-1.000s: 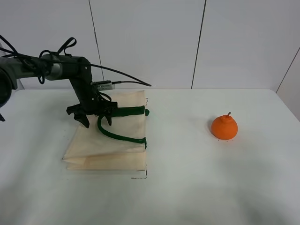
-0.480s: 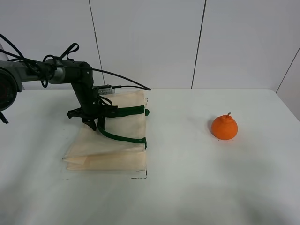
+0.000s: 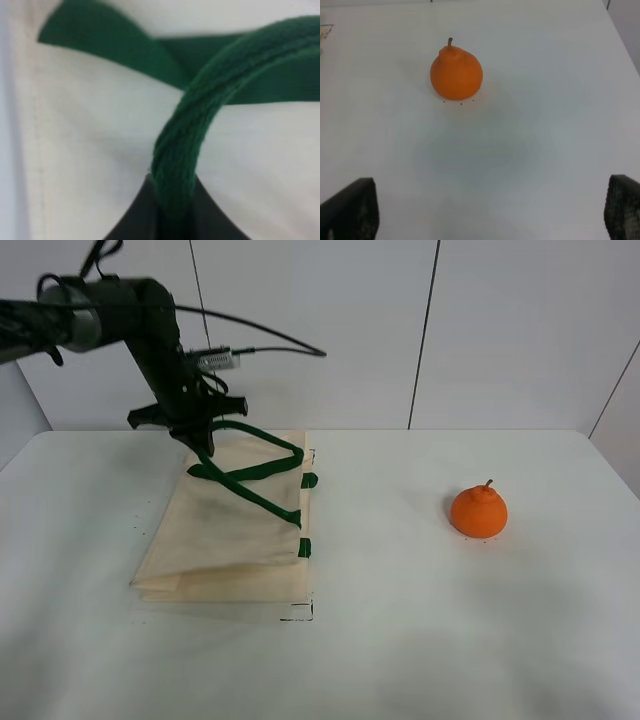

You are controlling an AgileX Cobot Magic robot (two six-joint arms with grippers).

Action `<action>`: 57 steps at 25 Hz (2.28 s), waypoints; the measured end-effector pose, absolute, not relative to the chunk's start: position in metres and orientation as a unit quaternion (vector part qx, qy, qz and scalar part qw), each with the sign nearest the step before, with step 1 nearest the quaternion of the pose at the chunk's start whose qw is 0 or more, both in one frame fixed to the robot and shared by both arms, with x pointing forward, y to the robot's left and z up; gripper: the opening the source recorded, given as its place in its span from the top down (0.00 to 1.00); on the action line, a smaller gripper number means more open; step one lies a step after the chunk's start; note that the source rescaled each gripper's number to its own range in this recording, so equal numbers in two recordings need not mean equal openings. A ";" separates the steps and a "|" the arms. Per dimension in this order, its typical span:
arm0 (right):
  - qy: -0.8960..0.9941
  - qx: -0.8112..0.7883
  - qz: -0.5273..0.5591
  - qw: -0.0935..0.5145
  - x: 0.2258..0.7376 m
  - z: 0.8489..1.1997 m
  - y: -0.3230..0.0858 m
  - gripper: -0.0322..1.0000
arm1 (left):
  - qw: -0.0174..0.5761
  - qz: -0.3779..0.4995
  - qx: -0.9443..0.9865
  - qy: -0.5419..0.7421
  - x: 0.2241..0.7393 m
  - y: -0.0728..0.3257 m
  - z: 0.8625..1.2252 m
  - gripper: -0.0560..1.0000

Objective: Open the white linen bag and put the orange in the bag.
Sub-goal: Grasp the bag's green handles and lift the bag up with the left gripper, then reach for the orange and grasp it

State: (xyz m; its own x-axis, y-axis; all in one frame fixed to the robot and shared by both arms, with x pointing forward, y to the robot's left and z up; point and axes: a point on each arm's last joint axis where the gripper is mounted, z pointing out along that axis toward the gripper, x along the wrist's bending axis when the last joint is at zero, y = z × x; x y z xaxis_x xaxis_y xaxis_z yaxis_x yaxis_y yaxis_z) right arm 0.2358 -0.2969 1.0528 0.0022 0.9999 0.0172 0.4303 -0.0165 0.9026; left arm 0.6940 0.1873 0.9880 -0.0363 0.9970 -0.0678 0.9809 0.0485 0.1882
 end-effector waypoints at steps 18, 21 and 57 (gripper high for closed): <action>0.644 0.646 0.310 0.268 0.329 1.077 -0.294 0.00 | 0.288 0.108 0.689 0.657 0.630 0.193 1.186 0.95; 0.664 0.656 0.276 0.230 0.385 1.080 -0.294 0.00 | 0.291 0.109 0.688 0.655 0.628 0.193 1.189 0.95; 0.715 0.693 0.090 0.031 0.669 0.906 -0.273 0.15 | 0.291 0.110 0.690 0.653 0.628 0.193 1.189 0.95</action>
